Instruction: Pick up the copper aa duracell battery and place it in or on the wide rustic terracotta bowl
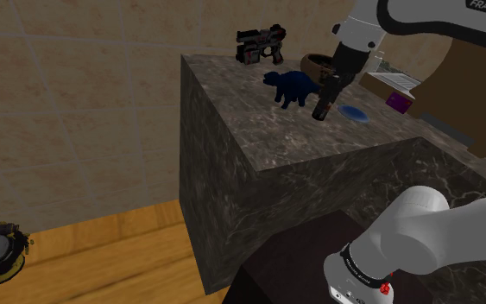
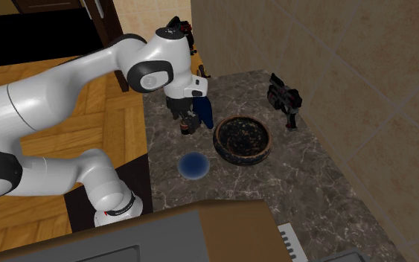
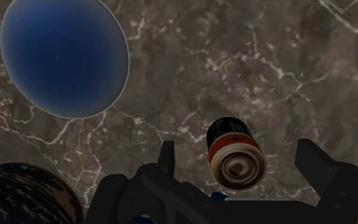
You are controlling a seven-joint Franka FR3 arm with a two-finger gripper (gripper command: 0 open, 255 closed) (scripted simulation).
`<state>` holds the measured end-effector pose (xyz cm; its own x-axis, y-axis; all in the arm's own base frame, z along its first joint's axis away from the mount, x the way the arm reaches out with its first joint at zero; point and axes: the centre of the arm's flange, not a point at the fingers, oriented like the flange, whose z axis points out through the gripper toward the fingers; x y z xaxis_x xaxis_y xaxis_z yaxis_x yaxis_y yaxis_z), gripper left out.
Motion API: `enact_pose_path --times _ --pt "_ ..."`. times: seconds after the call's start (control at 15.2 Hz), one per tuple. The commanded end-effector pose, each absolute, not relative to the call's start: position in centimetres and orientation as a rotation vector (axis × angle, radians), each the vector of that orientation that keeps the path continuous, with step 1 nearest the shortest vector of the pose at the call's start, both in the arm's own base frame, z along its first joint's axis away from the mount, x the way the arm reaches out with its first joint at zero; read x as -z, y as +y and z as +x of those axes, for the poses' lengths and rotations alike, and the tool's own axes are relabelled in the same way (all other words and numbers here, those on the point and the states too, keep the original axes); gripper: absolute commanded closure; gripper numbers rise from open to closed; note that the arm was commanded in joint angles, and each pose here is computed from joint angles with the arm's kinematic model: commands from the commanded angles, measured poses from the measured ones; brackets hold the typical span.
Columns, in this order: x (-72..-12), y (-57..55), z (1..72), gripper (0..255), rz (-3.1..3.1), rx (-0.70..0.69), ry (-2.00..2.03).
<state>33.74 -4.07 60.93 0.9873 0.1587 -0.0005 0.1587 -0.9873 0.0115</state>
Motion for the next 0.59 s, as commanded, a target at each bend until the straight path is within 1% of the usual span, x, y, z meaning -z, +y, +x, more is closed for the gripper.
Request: enact_pose_path --times 0.0,0.4,0.46,0.53 --pt "-60.66 -4.02 33.77 0 3.120 -0.001 0.249" --pt "-60.66 -4.02 33.77 0 3.120 -0.001 0.249" --pt "-60.66 -4.02 33.77 255 3.120 -0.001 0.249" --pt "-60.66 -4.02 33.77 255 3.120 -0.001 0.249"
